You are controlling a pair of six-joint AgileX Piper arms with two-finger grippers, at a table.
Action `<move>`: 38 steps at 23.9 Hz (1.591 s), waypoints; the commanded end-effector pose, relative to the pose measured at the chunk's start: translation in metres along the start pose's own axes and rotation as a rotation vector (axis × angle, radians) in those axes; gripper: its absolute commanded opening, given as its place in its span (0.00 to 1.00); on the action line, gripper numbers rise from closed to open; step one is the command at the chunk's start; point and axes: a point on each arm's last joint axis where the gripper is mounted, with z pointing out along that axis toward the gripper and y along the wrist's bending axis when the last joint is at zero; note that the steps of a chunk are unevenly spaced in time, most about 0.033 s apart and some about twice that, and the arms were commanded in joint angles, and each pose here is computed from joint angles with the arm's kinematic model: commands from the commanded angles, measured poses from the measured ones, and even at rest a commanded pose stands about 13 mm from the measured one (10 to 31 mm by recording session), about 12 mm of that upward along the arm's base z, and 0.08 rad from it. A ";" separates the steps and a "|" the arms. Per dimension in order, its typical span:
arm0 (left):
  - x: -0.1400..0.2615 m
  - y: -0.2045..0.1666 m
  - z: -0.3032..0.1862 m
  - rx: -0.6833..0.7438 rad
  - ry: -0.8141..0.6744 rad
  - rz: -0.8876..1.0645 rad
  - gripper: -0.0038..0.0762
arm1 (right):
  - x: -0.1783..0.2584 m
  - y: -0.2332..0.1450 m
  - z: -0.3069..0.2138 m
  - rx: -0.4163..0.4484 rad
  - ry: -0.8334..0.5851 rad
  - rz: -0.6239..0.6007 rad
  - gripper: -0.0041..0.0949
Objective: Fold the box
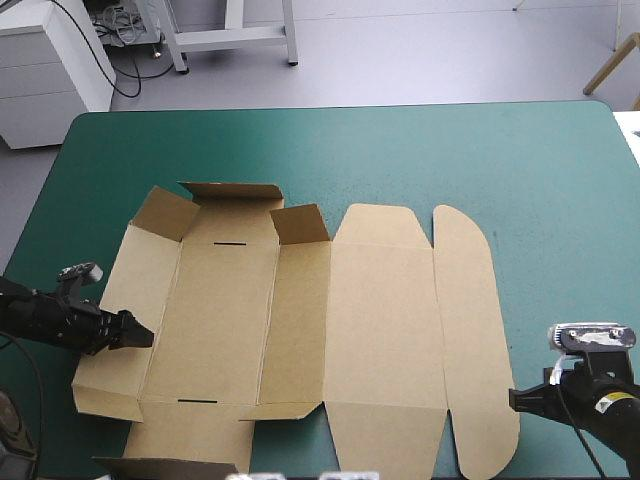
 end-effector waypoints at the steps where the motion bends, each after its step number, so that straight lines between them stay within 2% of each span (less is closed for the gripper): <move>1: 0.002 -0.014 -0.007 0.083 0.021 0.007 0.35 | -0.010 0.000 -0.005 0.002 -0.071 -0.008 0.02; 4: 0.002 -0.013 -0.007 0.074 0.031 0.011 0.09 | -0.010 0.000 -0.005 0.002 -0.071 -0.008 0.02; 5: 0.003 -0.013 -0.007 0.066 0.040 0.015 0.04 | -0.010 0.000 -0.005 0.002 -0.071 -0.008 0.02; 16: 0.004 -0.011 -0.008 0.049 0.057 0.027 0.04 | -0.010 0.000 -0.005 0.002 -0.071 -0.008 0.02; 20: -0.017 -0.022 -0.022 -0.013 0.031 0.093 0.04 | -0.010 0.000 -0.005 0.002 -0.071 -0.008 0.02; 23: -0.060 -0.067 -0.039 -0.107 -0.038 0.335 0.04 | -0.010 0.000 -0.005 0.002 -0.071 -0.008 0.02; 26: -0.093 -0.117 -0.048 -0.308 -0.056 0.611 0.04 | -0.010 0.000 -0.005 0.002 -0.071 -0.008 0.02; 30: -0.121 -0.170 -0.035 -0.511 -0.060 0.880 0.04 | -0.010 0.000 -0.005 0.002 -0.071 -0.008 0.02; 34: -0.136 -0.209 -0.028 -0.644 -0.158 1.056 0.04 | -0.010 0.000 -0.005 0.002 -0.071 -0.008 0.02; 38: -0.141 -0.243 -0.016 -0.715 -0.258 1.242 0.04 | -0.010 0.000 -0.005 0.002 -0.071 -0.008 0.02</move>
